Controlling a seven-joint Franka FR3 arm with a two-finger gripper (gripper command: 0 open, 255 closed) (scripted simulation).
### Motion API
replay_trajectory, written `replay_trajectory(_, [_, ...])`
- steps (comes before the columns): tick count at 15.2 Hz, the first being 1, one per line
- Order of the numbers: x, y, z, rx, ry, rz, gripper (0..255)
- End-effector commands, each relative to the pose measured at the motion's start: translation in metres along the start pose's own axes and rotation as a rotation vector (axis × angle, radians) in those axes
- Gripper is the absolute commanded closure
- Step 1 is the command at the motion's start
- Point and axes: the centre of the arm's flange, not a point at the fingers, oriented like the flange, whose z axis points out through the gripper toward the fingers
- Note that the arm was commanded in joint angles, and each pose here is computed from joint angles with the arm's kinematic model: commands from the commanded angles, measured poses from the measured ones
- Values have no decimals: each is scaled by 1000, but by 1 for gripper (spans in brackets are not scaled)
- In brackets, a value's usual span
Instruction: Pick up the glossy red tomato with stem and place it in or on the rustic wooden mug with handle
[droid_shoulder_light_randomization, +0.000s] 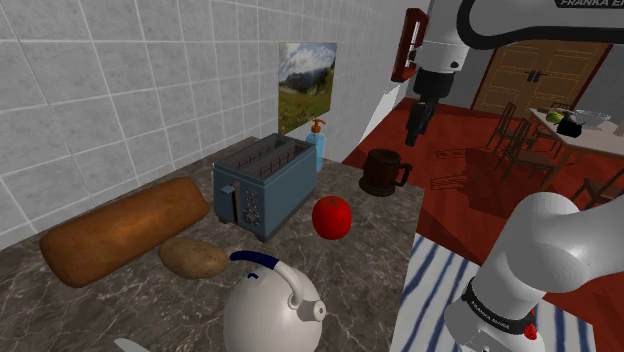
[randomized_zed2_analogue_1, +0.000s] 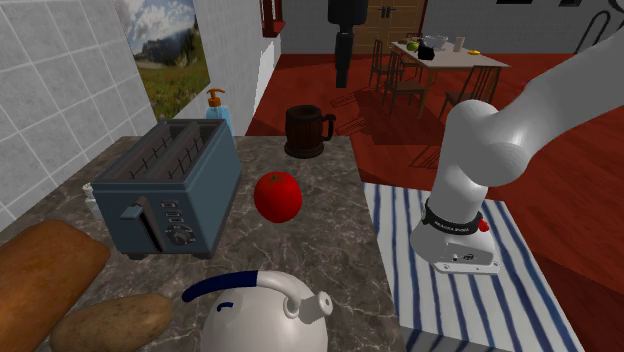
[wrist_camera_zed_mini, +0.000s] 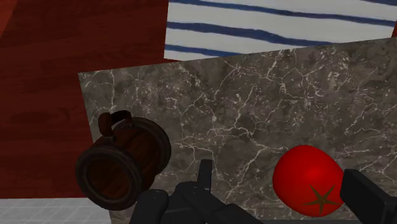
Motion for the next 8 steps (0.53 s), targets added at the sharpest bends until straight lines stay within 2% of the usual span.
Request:
replay_trajectory(1, [0,0,0,0,0,0,0])
replay_trajectory(8, [62,-52,52,8,-46,50,0])
